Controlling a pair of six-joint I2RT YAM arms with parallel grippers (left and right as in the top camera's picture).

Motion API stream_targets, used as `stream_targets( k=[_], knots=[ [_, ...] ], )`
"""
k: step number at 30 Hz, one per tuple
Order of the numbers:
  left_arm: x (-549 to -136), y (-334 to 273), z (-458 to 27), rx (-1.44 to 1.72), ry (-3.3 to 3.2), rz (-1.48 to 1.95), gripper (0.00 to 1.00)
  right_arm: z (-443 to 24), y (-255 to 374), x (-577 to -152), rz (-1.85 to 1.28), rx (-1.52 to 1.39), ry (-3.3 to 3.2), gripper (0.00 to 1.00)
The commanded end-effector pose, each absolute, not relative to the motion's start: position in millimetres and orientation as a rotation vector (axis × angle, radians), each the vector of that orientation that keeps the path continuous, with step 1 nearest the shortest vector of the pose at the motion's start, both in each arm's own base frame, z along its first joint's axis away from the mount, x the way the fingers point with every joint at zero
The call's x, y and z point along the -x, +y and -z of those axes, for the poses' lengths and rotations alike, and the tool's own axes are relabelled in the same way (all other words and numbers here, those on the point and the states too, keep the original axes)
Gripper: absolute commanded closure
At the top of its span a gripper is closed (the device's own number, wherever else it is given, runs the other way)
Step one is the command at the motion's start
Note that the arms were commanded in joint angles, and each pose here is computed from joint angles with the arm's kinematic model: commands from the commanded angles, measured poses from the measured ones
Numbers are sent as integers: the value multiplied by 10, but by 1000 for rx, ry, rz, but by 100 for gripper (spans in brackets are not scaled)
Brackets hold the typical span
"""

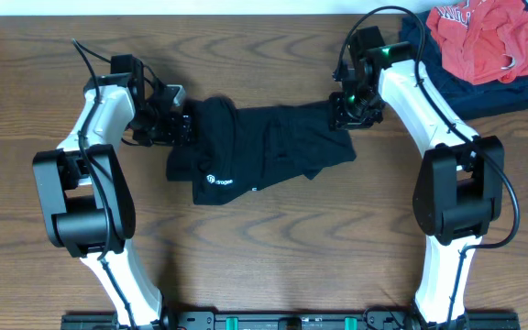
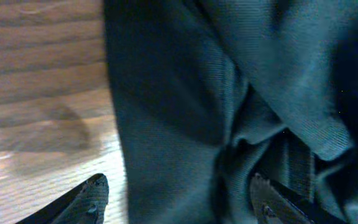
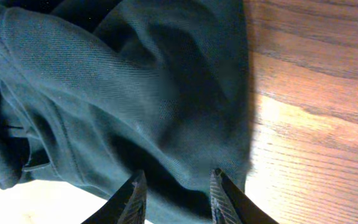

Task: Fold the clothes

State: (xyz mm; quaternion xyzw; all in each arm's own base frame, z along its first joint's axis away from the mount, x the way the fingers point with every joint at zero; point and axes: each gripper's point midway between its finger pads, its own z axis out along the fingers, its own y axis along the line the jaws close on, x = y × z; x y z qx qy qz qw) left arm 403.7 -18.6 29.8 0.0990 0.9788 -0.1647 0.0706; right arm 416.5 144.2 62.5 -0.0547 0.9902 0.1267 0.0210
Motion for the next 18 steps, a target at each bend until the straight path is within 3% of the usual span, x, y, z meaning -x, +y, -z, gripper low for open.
stream_targets(
  k=[1, 18],
  knots=[
    [-4021, -128, -194, -315, 2976, 447, 25, -749, 1415, -4219, -386, 192, 3029, 67],
    [-4010, -62, -27, -290, 3032, 268, 28, -747, 1409, -4219, -381, 192, 3030, 66]
  ],
)
